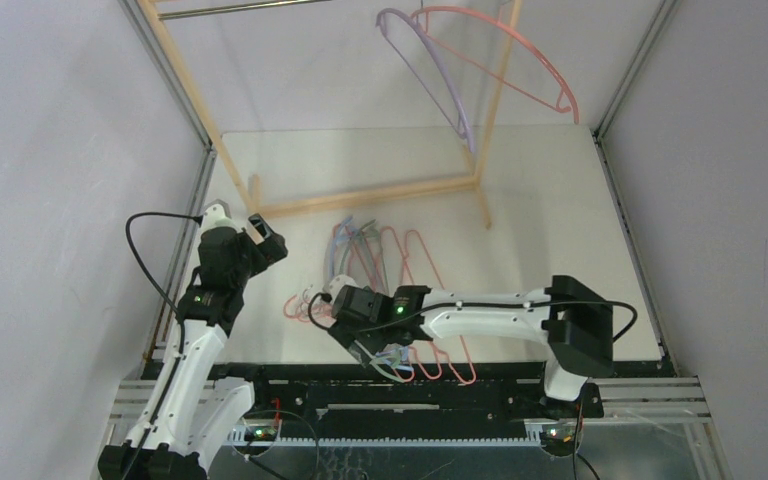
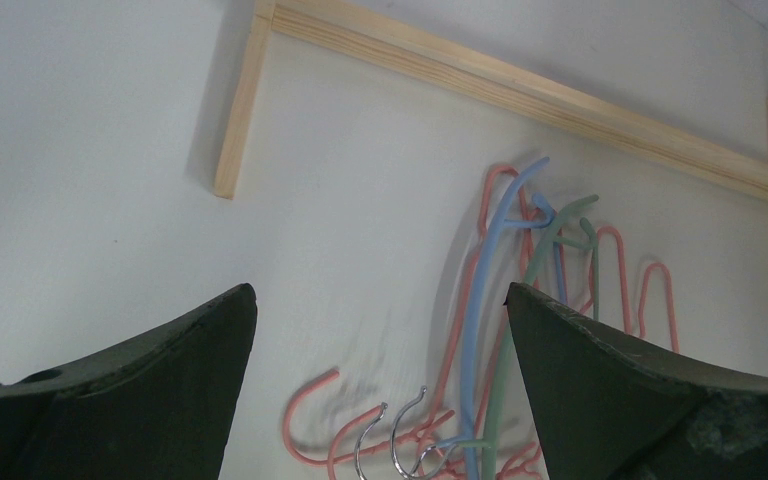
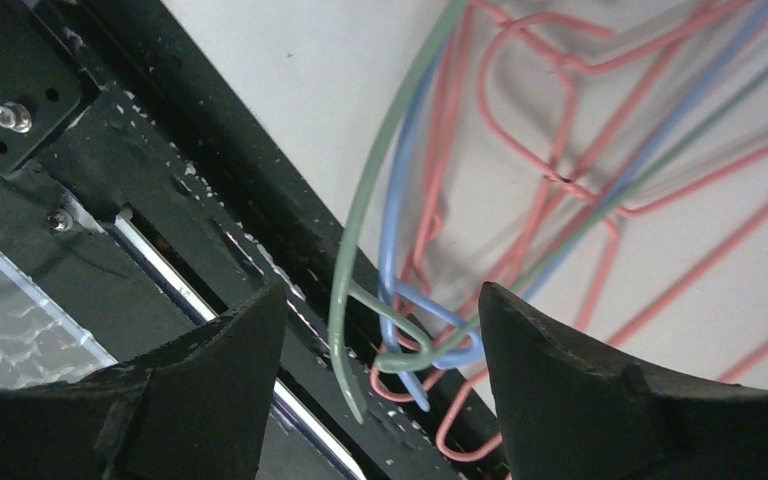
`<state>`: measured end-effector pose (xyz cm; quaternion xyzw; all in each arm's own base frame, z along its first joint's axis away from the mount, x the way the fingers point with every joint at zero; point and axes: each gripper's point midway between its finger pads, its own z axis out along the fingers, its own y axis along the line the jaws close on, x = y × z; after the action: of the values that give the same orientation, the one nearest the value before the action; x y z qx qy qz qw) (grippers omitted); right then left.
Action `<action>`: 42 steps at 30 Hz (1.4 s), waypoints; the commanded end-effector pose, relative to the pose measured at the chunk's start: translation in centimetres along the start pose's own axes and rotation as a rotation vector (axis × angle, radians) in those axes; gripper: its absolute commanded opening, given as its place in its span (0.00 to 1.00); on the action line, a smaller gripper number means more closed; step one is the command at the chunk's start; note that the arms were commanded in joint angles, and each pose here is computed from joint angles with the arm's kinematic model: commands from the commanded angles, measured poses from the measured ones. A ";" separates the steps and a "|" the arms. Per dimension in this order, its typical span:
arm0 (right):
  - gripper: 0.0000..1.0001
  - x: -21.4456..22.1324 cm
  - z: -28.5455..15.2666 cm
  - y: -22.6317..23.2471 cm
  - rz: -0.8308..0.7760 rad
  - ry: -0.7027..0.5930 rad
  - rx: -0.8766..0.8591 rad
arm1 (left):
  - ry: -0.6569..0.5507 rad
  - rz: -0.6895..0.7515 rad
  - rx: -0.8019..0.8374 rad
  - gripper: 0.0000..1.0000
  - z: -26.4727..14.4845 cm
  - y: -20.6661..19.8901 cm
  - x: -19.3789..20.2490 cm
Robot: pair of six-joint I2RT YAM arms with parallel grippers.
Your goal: Organize the hangers
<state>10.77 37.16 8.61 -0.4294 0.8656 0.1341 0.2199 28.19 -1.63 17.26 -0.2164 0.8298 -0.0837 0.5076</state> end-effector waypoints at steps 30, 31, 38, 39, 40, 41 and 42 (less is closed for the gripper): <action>0.39 0.9 2.2 -1.0 0.060 0.019 0.046 | -0.037 -0.031 0.041 0.99 -0.8 -0.6 -0.4; 0.39 0.8 1.9 -1.2 0.059 0.021 0.050 | -0.041 -0.033 0.042 1.00 -0.9 -0.6 -0.6; 0.23 -1.9 -0.1 -1.8 0.088 -0.034 0.012 | -0.058 -0.045 0.050 1.00 -0.9 -0.9 -1.0; 0.20 -1.9 -0.1 -1.9 0.092 -0.032 0.010 | -0.059 -0.048 0.051 1.00 -1.0 -0.8 -1.0; 0.20 -1.9 0.0 -2.0 0.093 -0.030 0.009 | -0.061 -0.050 0.052 1.00 -1.0 -0.8 -1.0; 0.21 -1.8 0.0 -2.0 0.090 -0.027 0.011 | -0.063 -0.054 0.053 1.00 -1.0 -0.8 -0.9; 0.24 -1.8 0.1 -2.0 0.084 -0.025 0.012 | -0.065 -0.056 0.054 1.00 -1.0 -0.8 -0.9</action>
<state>12.92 36.67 7.41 -0.3866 0.8882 0.1271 0.2132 27.27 -1.79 16.50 -0.2242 0.8279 -0.0932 0.5056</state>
